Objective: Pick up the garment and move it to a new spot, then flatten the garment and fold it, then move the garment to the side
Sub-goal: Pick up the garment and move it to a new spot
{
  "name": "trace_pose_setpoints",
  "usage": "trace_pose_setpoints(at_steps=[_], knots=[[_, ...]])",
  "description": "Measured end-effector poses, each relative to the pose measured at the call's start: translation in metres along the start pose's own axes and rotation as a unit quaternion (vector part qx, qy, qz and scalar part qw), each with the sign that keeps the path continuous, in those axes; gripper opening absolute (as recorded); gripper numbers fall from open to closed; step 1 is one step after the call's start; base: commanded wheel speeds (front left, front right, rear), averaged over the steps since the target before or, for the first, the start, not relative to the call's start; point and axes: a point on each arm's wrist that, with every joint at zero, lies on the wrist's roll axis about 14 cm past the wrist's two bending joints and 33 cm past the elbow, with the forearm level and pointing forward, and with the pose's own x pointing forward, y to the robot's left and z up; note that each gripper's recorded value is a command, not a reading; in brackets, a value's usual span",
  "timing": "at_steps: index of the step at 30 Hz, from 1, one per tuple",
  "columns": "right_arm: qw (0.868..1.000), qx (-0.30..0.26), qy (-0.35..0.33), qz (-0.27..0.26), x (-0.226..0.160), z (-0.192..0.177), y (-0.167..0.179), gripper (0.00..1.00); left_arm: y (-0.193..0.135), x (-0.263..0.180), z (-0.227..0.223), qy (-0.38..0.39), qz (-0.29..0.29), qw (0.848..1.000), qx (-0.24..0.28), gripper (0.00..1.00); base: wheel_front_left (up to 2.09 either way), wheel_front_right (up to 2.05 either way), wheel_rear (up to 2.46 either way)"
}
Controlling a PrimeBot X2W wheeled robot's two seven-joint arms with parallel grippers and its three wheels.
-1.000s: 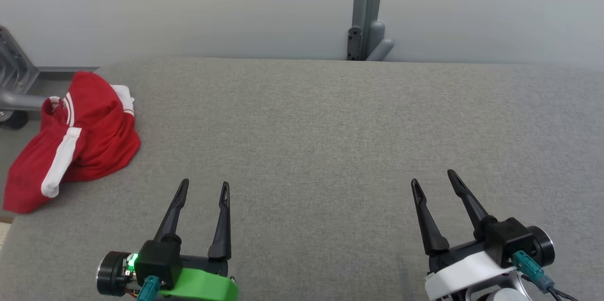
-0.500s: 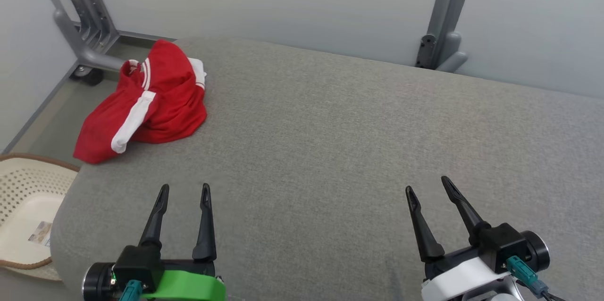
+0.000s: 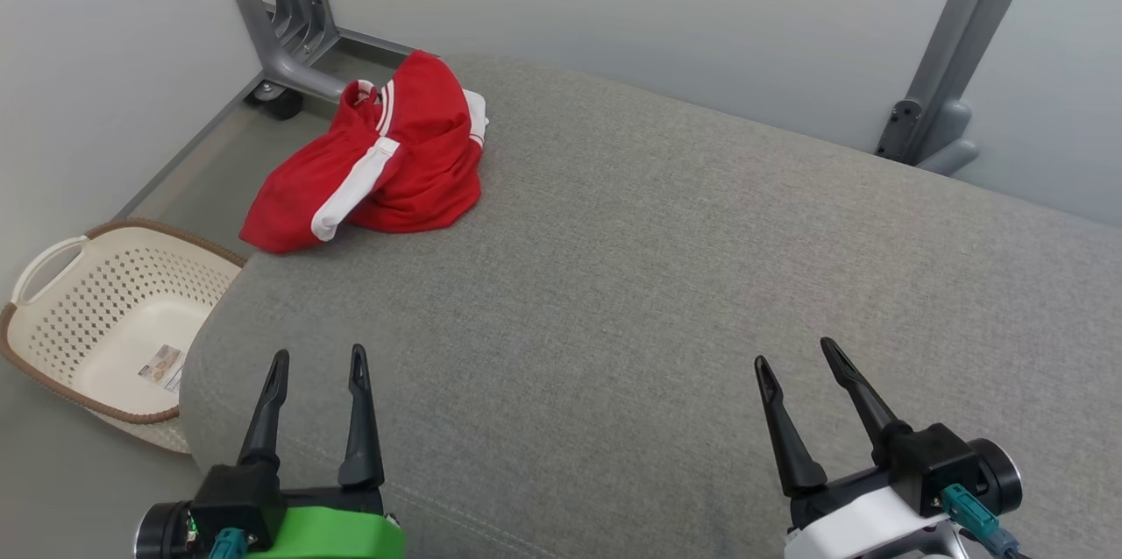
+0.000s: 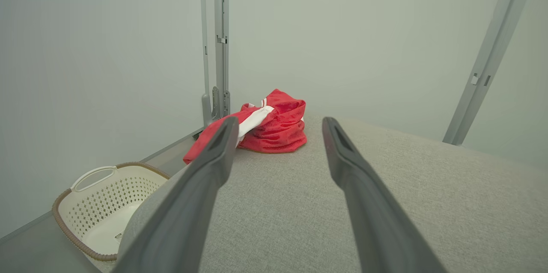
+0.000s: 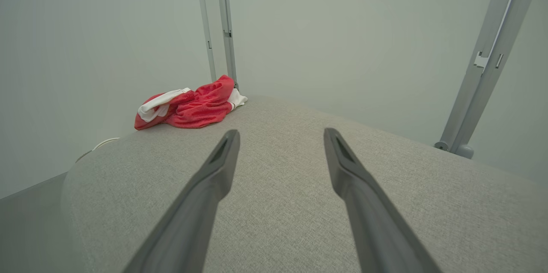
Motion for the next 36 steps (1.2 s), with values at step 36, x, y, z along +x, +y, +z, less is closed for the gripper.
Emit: trace_pose_setpoints(at_steps=[36], knots=[[0.998, -0.015, 0.062, -0.016, 0.029, -0.086, -0.097, 1.0, 0.03, 0.205, -0.065, 0.097, 0.053, 0.994, 0.0, 1.0, 0.0, 0.0, 0.0]])
